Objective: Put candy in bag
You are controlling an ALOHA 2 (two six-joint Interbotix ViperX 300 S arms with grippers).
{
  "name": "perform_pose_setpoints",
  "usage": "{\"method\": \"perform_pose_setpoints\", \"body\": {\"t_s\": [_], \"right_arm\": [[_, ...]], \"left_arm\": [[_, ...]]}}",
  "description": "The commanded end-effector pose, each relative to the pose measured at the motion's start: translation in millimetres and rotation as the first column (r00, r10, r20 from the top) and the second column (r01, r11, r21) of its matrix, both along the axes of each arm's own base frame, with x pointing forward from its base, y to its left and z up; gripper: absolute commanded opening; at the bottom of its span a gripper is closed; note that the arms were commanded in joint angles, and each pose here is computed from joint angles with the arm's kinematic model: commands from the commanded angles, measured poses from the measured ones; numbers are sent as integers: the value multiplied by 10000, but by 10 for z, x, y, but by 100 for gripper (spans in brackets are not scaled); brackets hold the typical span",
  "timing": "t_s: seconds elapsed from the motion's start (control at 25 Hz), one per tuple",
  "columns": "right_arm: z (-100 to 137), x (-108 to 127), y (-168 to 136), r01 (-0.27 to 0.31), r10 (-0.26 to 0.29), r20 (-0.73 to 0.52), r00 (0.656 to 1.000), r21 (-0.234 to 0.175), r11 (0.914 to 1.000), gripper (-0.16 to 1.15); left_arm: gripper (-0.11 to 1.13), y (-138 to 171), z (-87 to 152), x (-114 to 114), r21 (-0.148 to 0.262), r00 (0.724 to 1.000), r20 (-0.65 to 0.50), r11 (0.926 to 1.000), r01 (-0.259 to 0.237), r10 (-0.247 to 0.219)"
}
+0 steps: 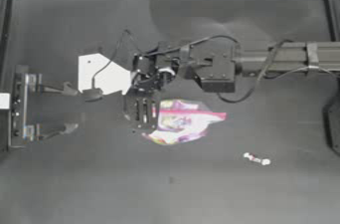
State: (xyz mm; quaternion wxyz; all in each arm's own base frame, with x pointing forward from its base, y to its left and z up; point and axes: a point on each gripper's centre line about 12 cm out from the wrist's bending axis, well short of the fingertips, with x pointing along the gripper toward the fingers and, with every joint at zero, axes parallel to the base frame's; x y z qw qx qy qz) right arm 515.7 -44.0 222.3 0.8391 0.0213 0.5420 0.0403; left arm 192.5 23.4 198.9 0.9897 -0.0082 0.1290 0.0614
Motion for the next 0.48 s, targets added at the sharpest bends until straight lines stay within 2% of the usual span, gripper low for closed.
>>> {"method": "perform_pose_setpoints", "body": {"t_s": [0.04,0.32,0.48], "right_arm": [[221,22,10,-41,46,545,9985,-102,9999,41],[274,44,37,-120,130,680,9976,-156,9998,41],[293,46,37,-119,130,726,9973,-161,9998,41]], "left_arm": [[100,8,73,35,-1,9997,232,10000,-28,28],[100,15,131,82,-23,9992,389,10000,-49,50],[100,32,109,134,-226,9984,533,9996,-194,206]]}}
